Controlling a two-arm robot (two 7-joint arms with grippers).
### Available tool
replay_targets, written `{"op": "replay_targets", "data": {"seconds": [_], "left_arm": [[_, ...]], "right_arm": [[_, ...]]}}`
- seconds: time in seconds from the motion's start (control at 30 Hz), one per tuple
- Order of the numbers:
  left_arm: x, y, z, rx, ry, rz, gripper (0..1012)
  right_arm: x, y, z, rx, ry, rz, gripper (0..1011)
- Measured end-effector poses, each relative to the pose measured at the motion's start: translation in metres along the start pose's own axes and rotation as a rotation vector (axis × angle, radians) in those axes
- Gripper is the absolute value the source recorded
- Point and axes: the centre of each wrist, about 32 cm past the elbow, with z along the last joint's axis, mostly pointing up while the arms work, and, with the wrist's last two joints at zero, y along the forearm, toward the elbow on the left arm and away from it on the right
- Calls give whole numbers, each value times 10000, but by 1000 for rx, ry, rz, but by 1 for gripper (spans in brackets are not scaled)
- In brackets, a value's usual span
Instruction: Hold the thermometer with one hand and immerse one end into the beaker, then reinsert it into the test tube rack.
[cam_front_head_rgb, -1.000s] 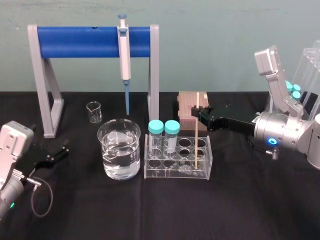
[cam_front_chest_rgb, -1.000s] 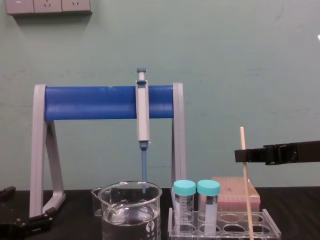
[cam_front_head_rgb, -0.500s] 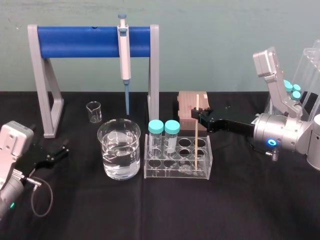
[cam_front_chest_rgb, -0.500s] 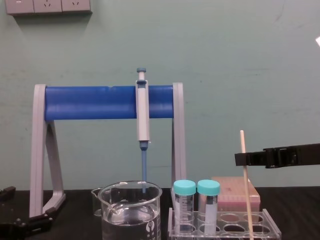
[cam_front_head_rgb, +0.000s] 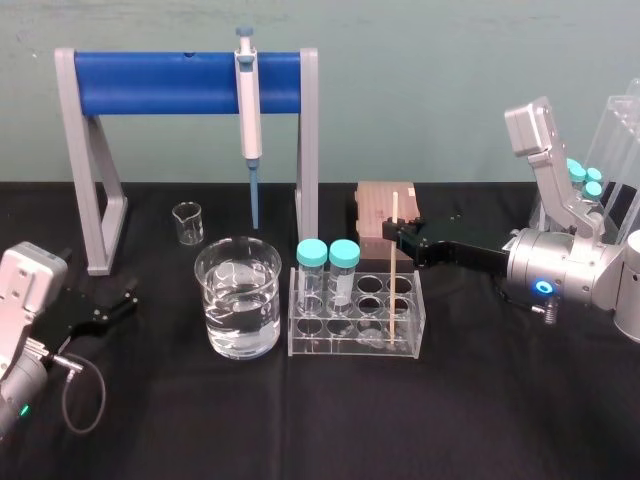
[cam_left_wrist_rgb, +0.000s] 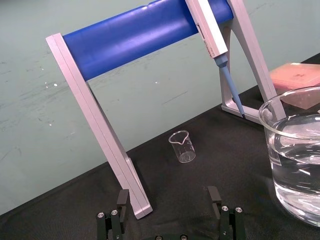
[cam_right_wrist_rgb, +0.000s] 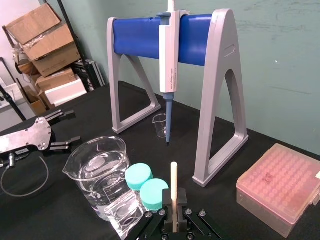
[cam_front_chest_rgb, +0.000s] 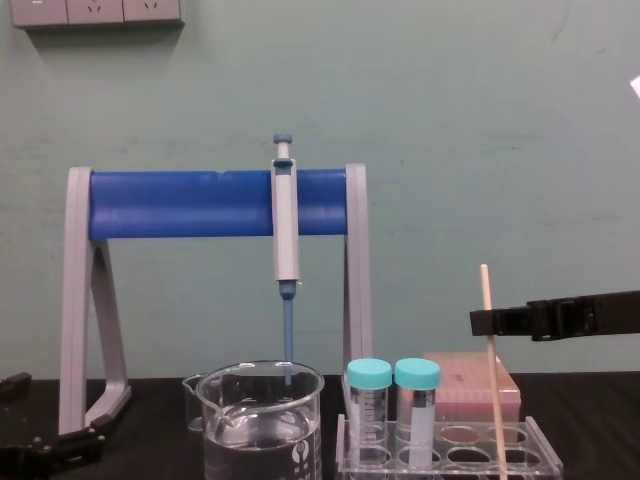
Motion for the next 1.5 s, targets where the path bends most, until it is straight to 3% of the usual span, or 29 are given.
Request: {"op": "replay_targets", "data": {"seconds": [0.33,0.47,1.33,1.5], "left_arm": [[0,0,0,0,0,0,1004],[0,0,0,0,0,0,1004],[0,0,0,0,0,0,1004],[0,0,0,0,0,0,1004]], "right_arm": [[0,-1,2,1,-1,0,55],[0,-1,3,1,-1,0,110],[0,0,4,1,0,1,930],[0,0,4,2,0,1,1003]]}}
